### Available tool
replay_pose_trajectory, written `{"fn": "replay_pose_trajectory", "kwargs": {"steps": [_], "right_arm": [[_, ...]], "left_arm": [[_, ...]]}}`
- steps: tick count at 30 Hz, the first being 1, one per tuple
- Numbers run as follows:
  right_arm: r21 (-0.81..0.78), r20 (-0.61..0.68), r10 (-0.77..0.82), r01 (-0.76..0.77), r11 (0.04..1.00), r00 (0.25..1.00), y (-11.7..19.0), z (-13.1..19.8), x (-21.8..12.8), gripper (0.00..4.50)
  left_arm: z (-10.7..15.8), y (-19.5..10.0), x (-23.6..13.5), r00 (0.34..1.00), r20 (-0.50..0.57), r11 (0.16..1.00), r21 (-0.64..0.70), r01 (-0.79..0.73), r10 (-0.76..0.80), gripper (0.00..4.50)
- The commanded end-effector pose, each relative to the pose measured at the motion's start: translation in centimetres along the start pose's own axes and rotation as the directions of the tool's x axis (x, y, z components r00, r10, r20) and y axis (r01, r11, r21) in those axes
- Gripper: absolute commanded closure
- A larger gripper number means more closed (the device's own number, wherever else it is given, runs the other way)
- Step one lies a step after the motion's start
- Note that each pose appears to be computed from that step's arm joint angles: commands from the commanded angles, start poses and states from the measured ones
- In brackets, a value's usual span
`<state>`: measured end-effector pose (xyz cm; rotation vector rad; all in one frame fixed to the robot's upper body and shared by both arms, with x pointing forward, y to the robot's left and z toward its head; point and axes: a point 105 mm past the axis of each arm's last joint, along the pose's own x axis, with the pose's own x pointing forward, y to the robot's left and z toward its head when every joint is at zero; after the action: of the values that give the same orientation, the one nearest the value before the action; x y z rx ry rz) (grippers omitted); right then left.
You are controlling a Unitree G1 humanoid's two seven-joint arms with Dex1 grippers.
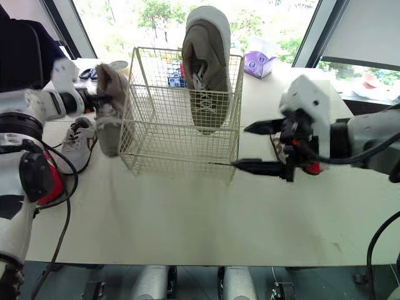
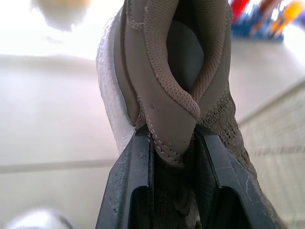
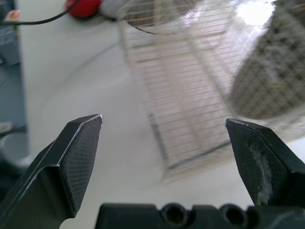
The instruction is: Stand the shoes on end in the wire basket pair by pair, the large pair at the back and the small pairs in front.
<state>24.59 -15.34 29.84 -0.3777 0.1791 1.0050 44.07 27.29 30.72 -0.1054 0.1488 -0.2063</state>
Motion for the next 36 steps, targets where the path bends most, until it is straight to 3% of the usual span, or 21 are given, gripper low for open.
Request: {"fn": "replay_pose_trajectory", "kwargs": {"steps": [1, 3, 6, 9, 15, 23, 32, 36], "right_arm": [[-0.032, 0.098, -0.076, 0.079, 0.996, 0.992, -0.8, 2.6, -2.1, 0.00], [-0.026, 0.131, -0.078, 0.082, 0.996, 0.988, -1.0, 3.3, -2.6, 0.00], [-0.016, 0.172, -0.093, 0.097, 0.995, 0.981, -2.2, 3.7, -2.5, 0.00], [-0.002, 0.175, -0.089, 0.091, 0.996, 0.981, -2.5, 3.4, -2.2, 0.00], [0.010, 0.188, -0.093, 0.093, 0.996, 0.978, -2.9, 3.6, -2.3, 0.00], [0.034, 0.114, -0.083, 0.080, 0.996, 0.990, -2.0, 2.0, -3.3, 0.00], [0.055, 0.146, -0.138, 0.132, 0.990, 0.979, -1.6, 1.8, -3.8, 0.00], [0.053, 0.147, -0.147, 0.141, 0.989, 0.978, -1.7, 1.5, -3.6, 0.00]], "left_arm": [[12.2, -2.5, -6.2, 0.922, 0.386, 0.971, 0.230, -0.058, -0.037, 3.96], [14.3, -3.2, -7.6, 0.887, 0.460, 0.954, 0.280, -0.102, -0.040, 3.96], [18.2, -7.0, -10.6, 0.707, 0.689, 0.921, 0.364, -0.142, -0.163, 3.96], [17.7, -9.7, -10.5, 0.573, 0.788, 0.943, 0.324, -0.077, -0.224, 3.96], [16.8, -14.7, -9.8, 0.429, 0.853, 0.932, 0.356, -0.067, -0.295, 3.96], [14.3, -19.0, -7.3, 0.401, 0.834, 0.913, 0.407, 0.018, -0.380, 3.96], [10.2, -19.1, -4.7, 0.477, 0.815, 0.925, 0.380, -0.012, -0.329, 3.96], [6.9, -18.5, -2.9, 0.559, 0.772, 0.923, 0.384, -0.034, -0.301, 3.96]]}}
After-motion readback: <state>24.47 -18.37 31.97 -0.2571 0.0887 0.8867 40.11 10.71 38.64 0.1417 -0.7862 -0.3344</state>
